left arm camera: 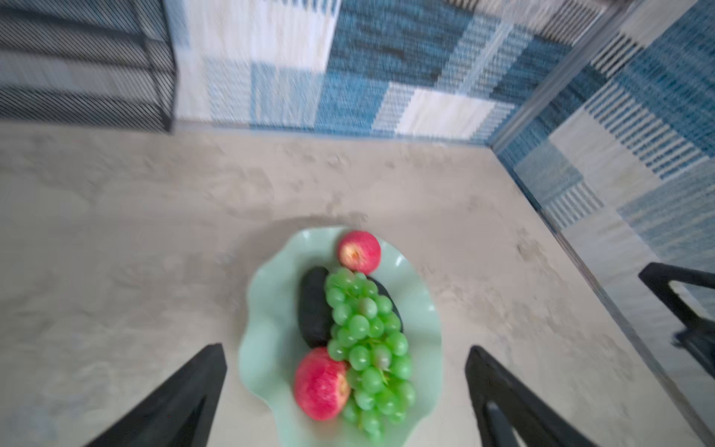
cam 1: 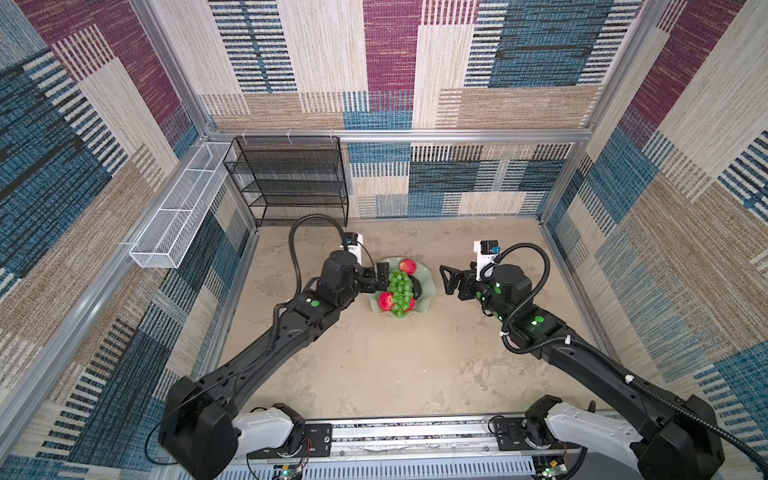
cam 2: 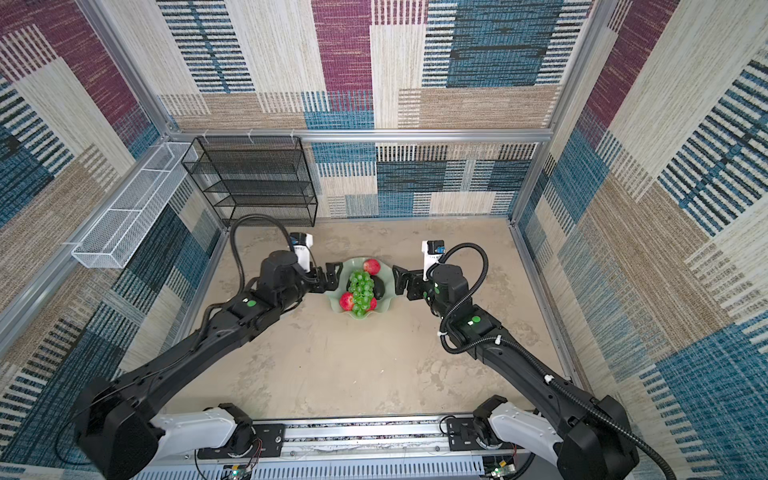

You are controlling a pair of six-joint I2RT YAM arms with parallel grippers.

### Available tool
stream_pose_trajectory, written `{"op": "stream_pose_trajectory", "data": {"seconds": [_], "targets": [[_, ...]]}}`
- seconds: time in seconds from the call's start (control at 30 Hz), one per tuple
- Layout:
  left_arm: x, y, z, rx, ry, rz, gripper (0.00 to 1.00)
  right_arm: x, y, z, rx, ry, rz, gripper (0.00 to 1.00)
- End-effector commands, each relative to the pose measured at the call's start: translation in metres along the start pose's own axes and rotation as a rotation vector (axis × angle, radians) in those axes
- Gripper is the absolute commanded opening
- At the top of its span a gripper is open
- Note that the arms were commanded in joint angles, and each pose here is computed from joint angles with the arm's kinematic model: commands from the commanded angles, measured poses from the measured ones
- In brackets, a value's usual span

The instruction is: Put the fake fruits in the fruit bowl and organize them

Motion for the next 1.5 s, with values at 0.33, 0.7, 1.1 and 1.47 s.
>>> {"op": "stream_pose_trajectory", "data": {"seconds": [0.33, 0.7, 1.1, 1.47], "targets": [[0.041, 0.195, 0.031, -0.132, -0.311, -0.562, 1.00, 0.010, -0.113, 0.030, 0.144, -0.141, 0.419, 1.00], [-0.024, 0.251, 0.049, -0.127, -0.278, -0.476, 0.99, 0.022, -0.159, 0.071, 0.198, -0.245, 0.557, 1.00], [-0.029, 0.260, 0.050, -0.082, -0.207, -0.521, 0.99, -0.011, -0.180, 0.094, 0.209, -0.191, 0.500, 1.00], [-0.031, 0.259, 0.050, -0.082, -0.194, -0.517, 0.99, 0.002, -0.177, 0.103, 0.205, -0.241, 0.461, 1.00]]}}
Point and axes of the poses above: each gripper's point midway between its finger pads, its own x axis back along the fingers, its own y axis along the line the jaws close on, z = x × y, the point moved 2 cm from there along x, back along the fingers, and after that the axes turned 12 degrees about x, right-handed, at the moved point
